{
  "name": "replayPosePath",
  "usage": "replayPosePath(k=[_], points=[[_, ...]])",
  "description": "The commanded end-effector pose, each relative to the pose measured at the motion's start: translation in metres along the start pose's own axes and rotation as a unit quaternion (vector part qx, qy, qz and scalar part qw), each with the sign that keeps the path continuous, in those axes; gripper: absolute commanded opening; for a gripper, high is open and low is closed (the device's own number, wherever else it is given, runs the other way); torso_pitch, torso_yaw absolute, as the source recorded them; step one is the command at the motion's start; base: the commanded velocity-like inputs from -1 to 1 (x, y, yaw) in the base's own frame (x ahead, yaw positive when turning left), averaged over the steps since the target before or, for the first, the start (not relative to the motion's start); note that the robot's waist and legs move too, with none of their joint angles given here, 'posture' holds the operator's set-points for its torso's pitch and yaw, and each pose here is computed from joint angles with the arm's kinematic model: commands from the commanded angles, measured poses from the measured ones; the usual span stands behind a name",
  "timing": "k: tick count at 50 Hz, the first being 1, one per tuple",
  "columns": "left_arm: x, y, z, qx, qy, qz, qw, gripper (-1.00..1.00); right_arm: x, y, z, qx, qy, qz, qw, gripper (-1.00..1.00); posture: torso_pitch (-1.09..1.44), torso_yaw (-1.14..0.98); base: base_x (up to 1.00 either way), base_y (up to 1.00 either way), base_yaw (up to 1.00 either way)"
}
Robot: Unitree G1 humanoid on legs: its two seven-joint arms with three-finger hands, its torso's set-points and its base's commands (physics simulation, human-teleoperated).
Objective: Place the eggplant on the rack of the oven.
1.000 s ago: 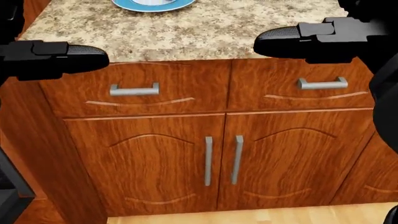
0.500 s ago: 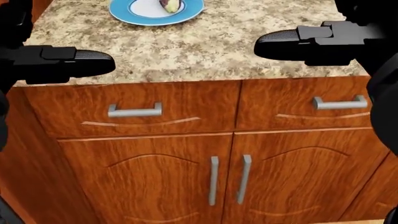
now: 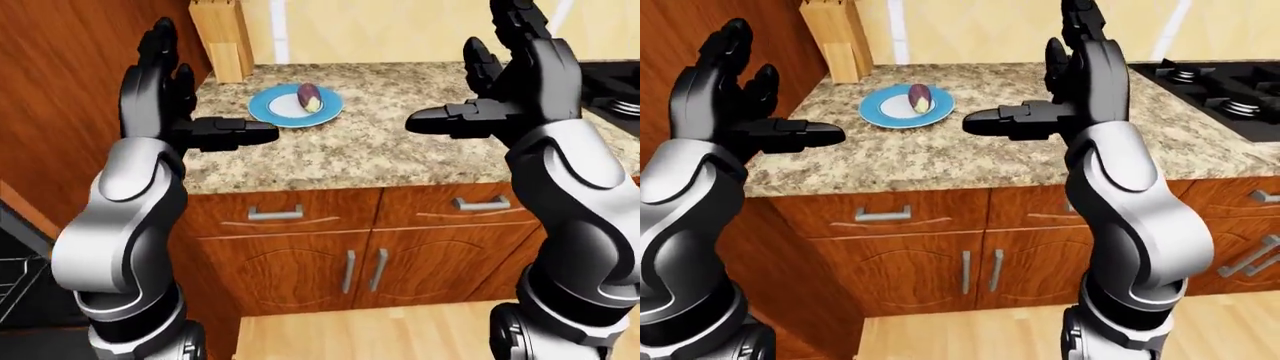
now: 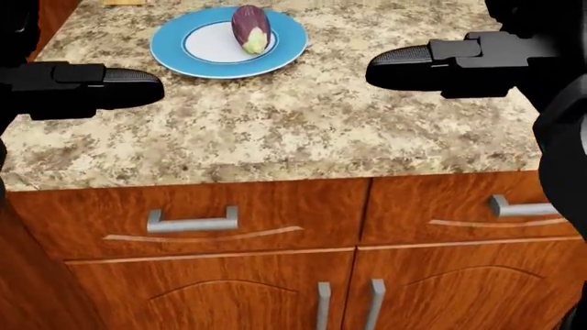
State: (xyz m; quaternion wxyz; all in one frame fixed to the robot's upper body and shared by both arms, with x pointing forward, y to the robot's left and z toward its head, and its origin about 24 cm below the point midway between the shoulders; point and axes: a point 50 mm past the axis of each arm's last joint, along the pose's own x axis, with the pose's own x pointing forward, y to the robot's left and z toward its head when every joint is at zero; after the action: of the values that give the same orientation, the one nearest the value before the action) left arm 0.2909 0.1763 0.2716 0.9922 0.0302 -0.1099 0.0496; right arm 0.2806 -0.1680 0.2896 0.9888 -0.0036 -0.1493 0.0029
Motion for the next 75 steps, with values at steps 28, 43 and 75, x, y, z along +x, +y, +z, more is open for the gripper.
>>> replayPosePath(k=[28, 43, 75], points=[[-0.0013, -0.0004, 0.012, 0.0, -0.031, -0.004, 0.9995, 1.0, -0.0014, -0.0029, 0.0132, -0.003, -0.029, -0.01, 0.9995, 1.0, 0.0, 0.0, 0.27, 0.01, 0.0], [-0.0016, -0.0008, 0.0116, -0.001, -0.031, -0.005, 0.9995, 1.0, -0.0013, -0.0017, 0.0127, -0.004, -0.029, -0.008, 0.9995, 1.0, 0.0, 0.0, 0.21, 0.05, 0.0], [-0.002, -0.0009, 0.0137, -0.003, -0.033, -0.004, 0.9995, 1.0, 0.0003, 0.0028, 0.0164, -0.022, -0.021, 0.0, 0.9995, 1.0, 0.0, 0.0, 0.01, 0.0, 0.0]])
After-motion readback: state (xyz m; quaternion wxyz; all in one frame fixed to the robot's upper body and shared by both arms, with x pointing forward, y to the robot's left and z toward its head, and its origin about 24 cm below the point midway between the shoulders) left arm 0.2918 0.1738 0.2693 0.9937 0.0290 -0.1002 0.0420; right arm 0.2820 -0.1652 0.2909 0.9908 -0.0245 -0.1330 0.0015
